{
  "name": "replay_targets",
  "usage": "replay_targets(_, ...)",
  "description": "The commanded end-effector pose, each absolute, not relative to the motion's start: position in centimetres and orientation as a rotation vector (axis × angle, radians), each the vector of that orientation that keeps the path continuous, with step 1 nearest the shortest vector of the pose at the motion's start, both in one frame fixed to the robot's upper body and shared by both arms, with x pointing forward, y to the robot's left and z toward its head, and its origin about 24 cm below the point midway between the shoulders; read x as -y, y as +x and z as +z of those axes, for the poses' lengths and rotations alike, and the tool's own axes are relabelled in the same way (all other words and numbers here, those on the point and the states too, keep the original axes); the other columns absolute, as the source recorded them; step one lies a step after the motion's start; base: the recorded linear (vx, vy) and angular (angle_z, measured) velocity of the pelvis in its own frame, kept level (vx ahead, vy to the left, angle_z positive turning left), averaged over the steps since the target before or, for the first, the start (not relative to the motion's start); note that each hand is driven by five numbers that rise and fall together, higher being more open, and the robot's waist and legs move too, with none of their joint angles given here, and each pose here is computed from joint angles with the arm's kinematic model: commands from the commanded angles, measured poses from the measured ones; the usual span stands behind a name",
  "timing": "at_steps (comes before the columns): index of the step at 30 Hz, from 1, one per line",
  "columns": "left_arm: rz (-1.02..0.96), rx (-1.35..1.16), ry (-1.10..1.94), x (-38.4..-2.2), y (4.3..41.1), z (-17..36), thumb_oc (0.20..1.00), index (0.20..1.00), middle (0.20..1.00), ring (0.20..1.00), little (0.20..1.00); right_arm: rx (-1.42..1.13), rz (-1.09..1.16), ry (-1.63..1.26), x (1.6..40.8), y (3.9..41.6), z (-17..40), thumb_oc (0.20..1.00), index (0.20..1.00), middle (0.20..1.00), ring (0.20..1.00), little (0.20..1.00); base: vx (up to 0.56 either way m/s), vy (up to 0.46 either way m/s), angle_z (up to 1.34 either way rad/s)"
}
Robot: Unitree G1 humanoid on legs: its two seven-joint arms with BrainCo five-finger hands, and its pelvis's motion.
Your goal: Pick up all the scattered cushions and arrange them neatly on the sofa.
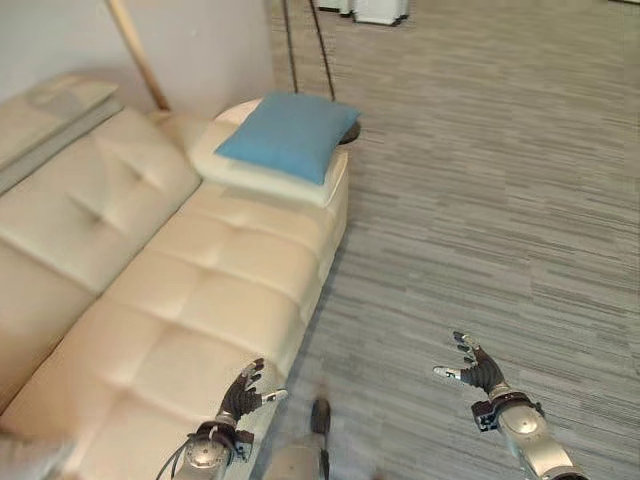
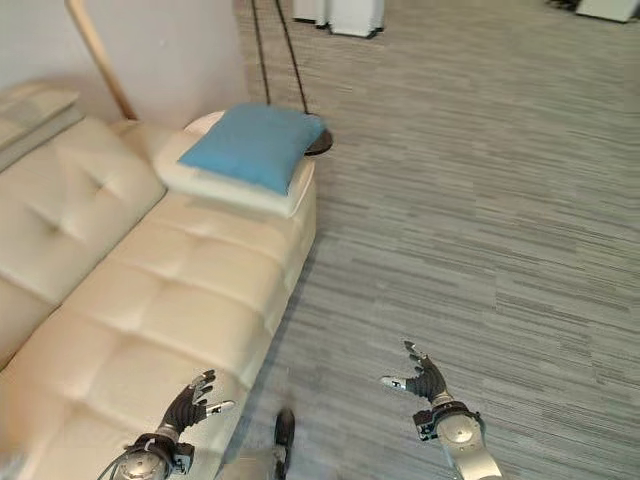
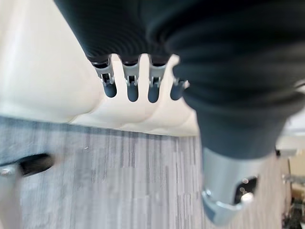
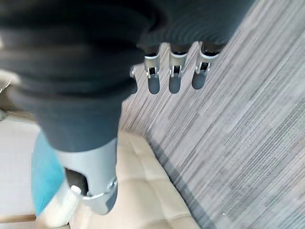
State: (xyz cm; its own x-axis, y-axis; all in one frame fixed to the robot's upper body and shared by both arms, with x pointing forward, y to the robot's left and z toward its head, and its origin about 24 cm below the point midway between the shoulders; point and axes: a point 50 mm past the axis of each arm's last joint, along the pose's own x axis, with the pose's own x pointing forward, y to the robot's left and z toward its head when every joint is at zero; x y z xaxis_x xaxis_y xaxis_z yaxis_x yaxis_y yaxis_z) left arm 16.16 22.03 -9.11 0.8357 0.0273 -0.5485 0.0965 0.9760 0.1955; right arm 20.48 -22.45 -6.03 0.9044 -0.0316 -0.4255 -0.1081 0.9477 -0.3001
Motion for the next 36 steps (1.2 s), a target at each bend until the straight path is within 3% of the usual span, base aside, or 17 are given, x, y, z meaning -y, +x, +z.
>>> replay_targets(1, -0.045, -0.47, 0.244, -22.3, 17.8, -7.3, 1.0, 1.0, 1.0, 1.0, 1.0, -0.303, 0.058, -0.337, 22.1, 22.8, -3.7, 1.0, 1.0, 1.0, 1.0, 1.0, 0.15, 0.093, -0.71)
replay_targets(18, -0.051, -0.416, 0.258, -21.8, 19.0, -6.5, 1.0, 1.0, 1.0, 1.0, 1.0, -0.249, 0.071, -0.312, 21.1, 23.8, -2.6, 1.0, 1.0, 1.0, 1.0, 1.0, 0.28, -0.113, -0.04)
replay_targets(27, -0.017, -0.434, 0.186, -21.4, 19.4, -7.0, 1.0, 1.0, 1.0, 1.0, 1.0, -0.278, 0.017, -0.315, 23.5, 22.7, -2.8, 1.0, 1.0, 1.0, 1.0, 1.0, 0.31, -0.336, 0.34)
replay_targets(36, -0.014, -0.443, 0.223, -21.7, 19.3, -7.0, 1.0, 1.0, 1.0, 1.0, 1.0, -0.291, -0.023, -0.304, 23.9, 22.6, -3.0, 1.0, 1.0, 1.0, 1.0, 1.0, 0.41, -0.083, -0.11)
